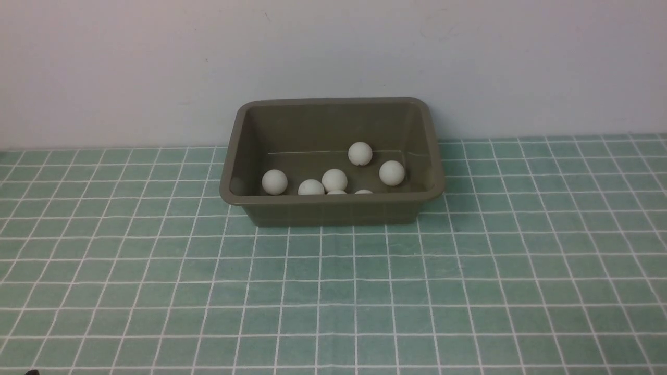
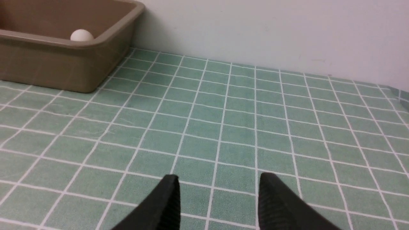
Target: Put the table tennis balls in the box on the green coffee tablecloth.
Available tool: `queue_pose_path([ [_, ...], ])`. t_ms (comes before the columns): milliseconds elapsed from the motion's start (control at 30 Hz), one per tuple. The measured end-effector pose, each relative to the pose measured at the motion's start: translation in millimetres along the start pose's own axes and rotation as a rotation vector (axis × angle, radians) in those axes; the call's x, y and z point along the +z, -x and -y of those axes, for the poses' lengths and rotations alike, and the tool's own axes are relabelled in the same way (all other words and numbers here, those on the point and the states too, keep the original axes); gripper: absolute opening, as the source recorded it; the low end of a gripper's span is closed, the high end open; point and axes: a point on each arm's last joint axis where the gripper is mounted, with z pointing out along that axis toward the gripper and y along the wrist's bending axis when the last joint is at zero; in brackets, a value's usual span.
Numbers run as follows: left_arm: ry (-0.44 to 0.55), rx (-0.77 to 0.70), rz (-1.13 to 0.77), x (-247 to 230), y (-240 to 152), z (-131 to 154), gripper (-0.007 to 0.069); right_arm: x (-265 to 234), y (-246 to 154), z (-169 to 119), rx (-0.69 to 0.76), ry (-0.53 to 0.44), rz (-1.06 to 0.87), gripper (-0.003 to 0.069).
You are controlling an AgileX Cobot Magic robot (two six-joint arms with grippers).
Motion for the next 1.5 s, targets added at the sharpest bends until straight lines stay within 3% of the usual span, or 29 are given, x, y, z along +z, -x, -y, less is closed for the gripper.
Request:
queue_pose_path([
  [1500, 0.000, -0.001, 0.000, 0.0, 0.0, 0.0, 0.0394, -0.2, -0.3, -1.4, 0.007, 0.024, -0.006, 0.0317],
])
